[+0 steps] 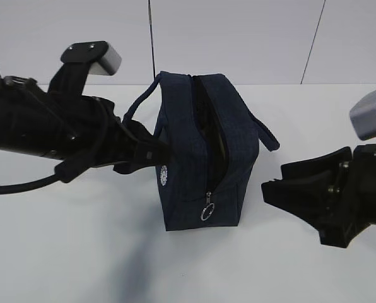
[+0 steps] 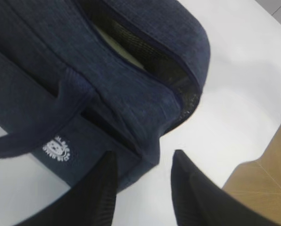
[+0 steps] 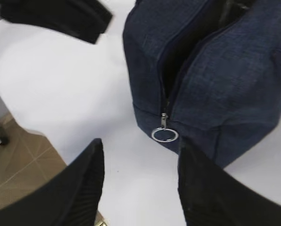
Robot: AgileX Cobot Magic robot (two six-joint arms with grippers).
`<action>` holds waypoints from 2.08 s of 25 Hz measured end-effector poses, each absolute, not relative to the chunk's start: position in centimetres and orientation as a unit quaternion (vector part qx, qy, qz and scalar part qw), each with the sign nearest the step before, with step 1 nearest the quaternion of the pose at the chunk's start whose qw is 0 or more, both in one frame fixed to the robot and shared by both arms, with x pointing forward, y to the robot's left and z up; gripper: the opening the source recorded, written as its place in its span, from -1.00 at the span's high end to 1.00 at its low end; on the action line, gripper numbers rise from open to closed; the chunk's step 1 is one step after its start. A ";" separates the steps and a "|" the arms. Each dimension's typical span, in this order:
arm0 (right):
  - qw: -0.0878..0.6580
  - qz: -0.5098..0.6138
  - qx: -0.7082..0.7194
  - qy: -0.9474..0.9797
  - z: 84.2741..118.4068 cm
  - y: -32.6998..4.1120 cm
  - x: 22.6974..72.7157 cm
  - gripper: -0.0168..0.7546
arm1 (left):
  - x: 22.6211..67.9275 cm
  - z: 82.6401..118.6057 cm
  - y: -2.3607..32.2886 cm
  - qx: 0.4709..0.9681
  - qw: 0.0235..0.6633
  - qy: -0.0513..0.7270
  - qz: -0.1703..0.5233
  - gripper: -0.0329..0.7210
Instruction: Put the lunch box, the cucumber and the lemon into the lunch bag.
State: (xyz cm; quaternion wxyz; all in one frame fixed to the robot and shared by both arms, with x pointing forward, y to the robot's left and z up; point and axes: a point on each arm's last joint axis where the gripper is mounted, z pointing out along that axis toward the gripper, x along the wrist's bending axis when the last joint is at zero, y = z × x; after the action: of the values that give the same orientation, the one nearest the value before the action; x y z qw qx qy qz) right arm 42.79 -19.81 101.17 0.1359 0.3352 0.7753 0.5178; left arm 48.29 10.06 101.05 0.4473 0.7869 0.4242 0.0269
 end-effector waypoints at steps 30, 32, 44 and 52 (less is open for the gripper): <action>0.111 0.480 0.255 0.832 96.1 -18.6 45.0 -0.03 | 51.8 99.7 6.9 0.751 0.463 0.470 -0.040 0.83; 0.102 0.480 0.257 0.833 95.7 -18.5 45.1 -0.03 | 51.9 99.6 6.8 0.750 0.463 0.471 -0.042 0.91; 0.094 0.462 0.184 0.862 92.3 -17.5 47.5 -0.03 | 51.9 99.1 6.7 0.750 0.459 0.475 -0.050 0.93; 0.085 0.467 0.176 0.862 90.9 -16.6 50.5 -0.03 | 51.8 99.2 6.6 0.752 0.459 0.470 -0.060 0.93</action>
State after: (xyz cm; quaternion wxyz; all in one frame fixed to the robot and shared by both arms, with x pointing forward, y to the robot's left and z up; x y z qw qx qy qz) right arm 50.45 -16.58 90.92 0.0851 0.1762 0.8623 0.4671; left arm 51.77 6.61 99.17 0.4591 0.7517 0.4696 -0.0602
